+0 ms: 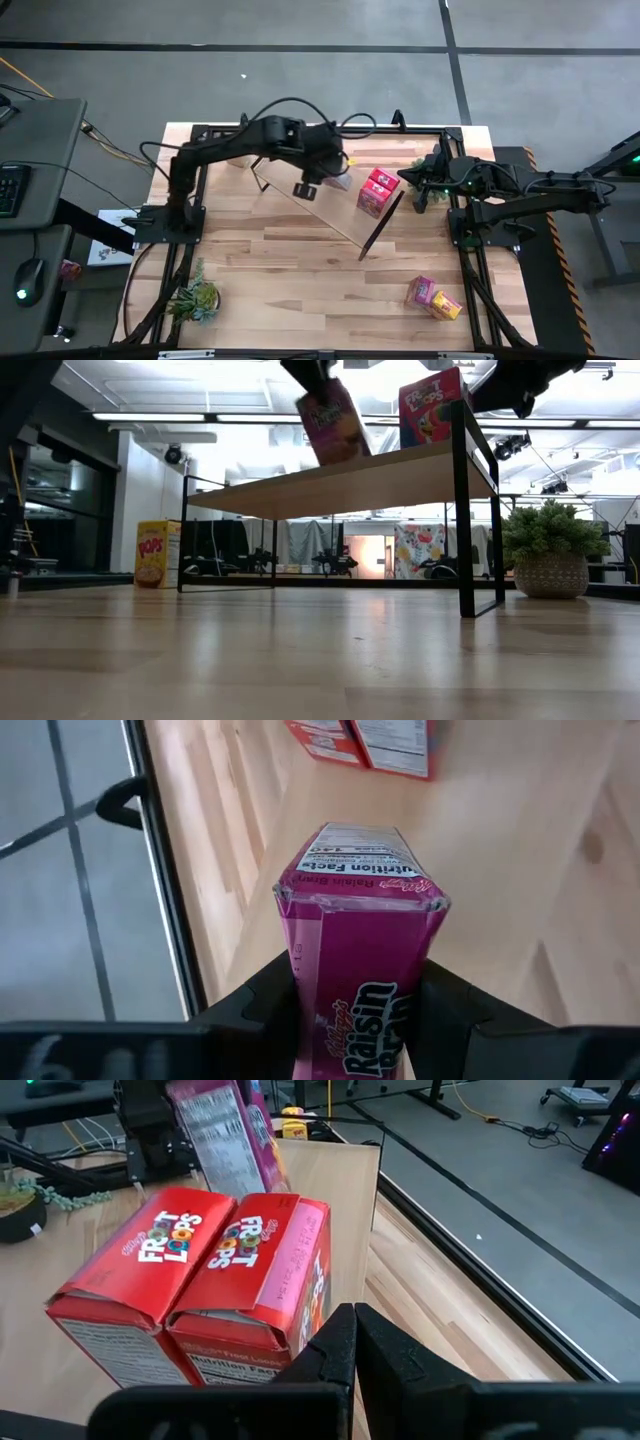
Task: Stack cereal on shelf
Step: Put the top purple cereal box on the shelf
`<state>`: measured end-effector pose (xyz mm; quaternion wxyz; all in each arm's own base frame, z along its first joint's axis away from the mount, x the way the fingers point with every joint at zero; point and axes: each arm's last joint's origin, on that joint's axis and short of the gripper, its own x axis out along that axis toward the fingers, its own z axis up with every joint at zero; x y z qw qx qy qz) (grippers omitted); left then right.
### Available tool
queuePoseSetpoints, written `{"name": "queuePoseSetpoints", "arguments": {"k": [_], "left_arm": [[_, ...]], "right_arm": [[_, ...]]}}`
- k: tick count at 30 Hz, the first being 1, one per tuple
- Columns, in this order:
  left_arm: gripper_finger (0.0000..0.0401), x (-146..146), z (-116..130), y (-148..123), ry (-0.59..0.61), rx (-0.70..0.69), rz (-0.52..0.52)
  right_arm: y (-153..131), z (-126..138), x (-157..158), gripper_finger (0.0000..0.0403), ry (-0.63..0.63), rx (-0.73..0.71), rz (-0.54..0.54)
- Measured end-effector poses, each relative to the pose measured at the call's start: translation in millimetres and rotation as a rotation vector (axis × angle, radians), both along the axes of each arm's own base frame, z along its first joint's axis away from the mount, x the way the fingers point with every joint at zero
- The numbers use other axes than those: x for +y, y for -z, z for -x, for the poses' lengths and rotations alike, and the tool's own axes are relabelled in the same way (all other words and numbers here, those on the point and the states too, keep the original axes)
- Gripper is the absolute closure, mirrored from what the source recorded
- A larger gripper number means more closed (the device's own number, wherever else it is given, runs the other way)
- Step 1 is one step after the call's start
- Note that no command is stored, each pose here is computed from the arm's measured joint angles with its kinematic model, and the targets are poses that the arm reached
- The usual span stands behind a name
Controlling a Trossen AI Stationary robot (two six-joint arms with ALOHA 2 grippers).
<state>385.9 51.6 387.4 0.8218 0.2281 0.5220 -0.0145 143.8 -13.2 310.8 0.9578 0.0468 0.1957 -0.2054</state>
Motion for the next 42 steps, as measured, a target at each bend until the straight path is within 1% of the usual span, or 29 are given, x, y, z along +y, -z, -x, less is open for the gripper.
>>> {"name": "queuePoseSetpoints", "arguments": {"k": [4, 10, 19, 22, 26, 32, 39, 42], "left_arm": [[0.0270, 1.5, -12.3, 11.0, 0.037, 0.012, -0.020], [0.0270, 3.1, -22.9, 15.2, 0.064, -0.023, -0.051], [0.0268, 3.4, -23.9, 14.7, 0.082, -0.030, -0.066], [0.0254, 3.6, -25.6, 13.7, 0.082, -0.049, -0.070], [0.0226, 3.7, -26.5, 13.1, 0.081, -0.061, -0.071], [0.0194, 3.7, -26.4, 13.2, 0.077, -0.060, -0.068], [0.0187, 4.1, -28.3, 12.0, 0.109, -0.075, -0.093], [0.0187, 4.8, -28.7, 10.5, 0.105, -0.083, -0.120]], "right_arm": [[0.8, 0.4, 0.0, 0.0403, 0.000, 0.010, 0.000], [2.5, 1.2, 0.1, 0.0403, -0.002, 0.029, -0.001], [2.7, 1.2, 0.1, 0.0403, -0.002, 0.031, -0.001], [2.7, 1.2, 0.1, 0.0403, -0.002, 0.031, -0.002], [2.7, 1.3, 0.1, 0.0403, -0.002, 0.031, -0.002], [2.6, 1.2, 0.1, 0.0403, -0.002, 0.031, -0.002], [2.6, 1.2, 0.1, 0.0403, -0.001, 0.030, -0.003], [2.6, 1.2, 0.1, 0.0403, -0.002, 0.029, -0.003]]}}
